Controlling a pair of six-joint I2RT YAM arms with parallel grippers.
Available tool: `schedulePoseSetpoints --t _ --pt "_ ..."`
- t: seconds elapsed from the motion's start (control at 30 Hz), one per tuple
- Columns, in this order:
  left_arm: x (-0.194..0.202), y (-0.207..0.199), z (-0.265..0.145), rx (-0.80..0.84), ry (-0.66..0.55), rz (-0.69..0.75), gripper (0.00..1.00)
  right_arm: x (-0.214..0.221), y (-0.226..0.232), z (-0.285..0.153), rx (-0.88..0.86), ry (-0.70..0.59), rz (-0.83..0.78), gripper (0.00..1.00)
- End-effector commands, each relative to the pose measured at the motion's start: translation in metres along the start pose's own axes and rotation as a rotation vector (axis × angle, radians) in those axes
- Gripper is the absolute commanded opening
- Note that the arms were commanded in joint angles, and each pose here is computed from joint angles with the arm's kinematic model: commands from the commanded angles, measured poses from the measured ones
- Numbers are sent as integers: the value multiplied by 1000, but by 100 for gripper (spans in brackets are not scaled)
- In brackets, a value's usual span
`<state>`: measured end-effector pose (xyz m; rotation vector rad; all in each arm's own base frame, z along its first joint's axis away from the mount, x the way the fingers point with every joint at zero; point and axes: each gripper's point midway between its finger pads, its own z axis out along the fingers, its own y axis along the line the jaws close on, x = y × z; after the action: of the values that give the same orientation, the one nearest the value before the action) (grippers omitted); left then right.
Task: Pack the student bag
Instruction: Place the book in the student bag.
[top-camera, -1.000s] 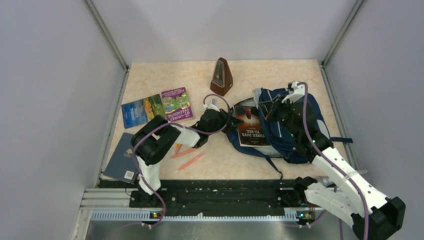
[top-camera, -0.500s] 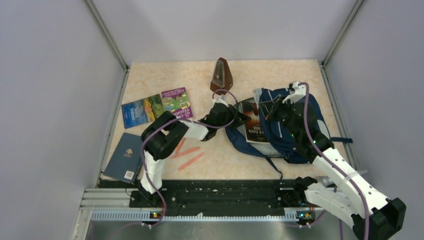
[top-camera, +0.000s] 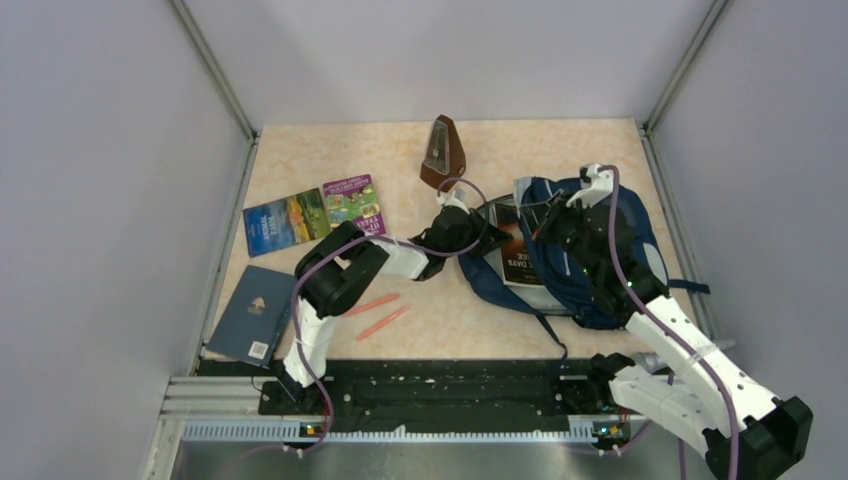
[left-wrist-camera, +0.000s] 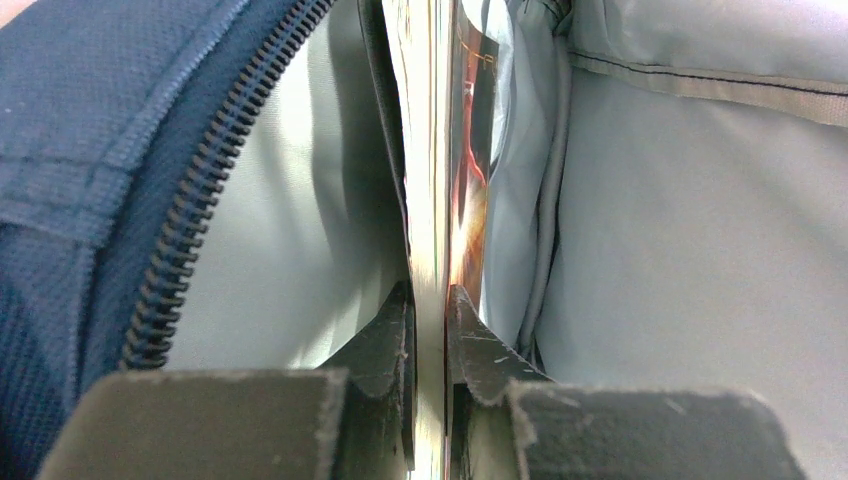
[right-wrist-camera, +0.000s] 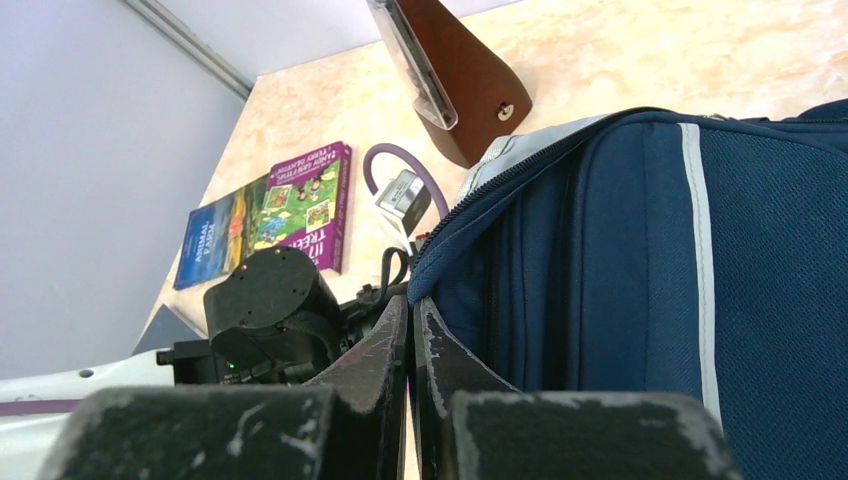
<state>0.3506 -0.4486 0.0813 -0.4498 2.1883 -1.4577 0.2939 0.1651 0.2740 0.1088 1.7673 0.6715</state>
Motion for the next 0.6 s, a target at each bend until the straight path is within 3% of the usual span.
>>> schedulePoseSetpoints --t 0.0,0.4,0.57 --pt "-1 -29 -8 81 -24 62 0 -55 31 -14 -110 -174 43 0" --pt "-16 -99 -66 282 -64 19 0 -61 31 -20 -105 -197 44 0" --pt "-15 -120 -71 351 -63 -7 0 -62 31 -20 -106 -199 45 0"
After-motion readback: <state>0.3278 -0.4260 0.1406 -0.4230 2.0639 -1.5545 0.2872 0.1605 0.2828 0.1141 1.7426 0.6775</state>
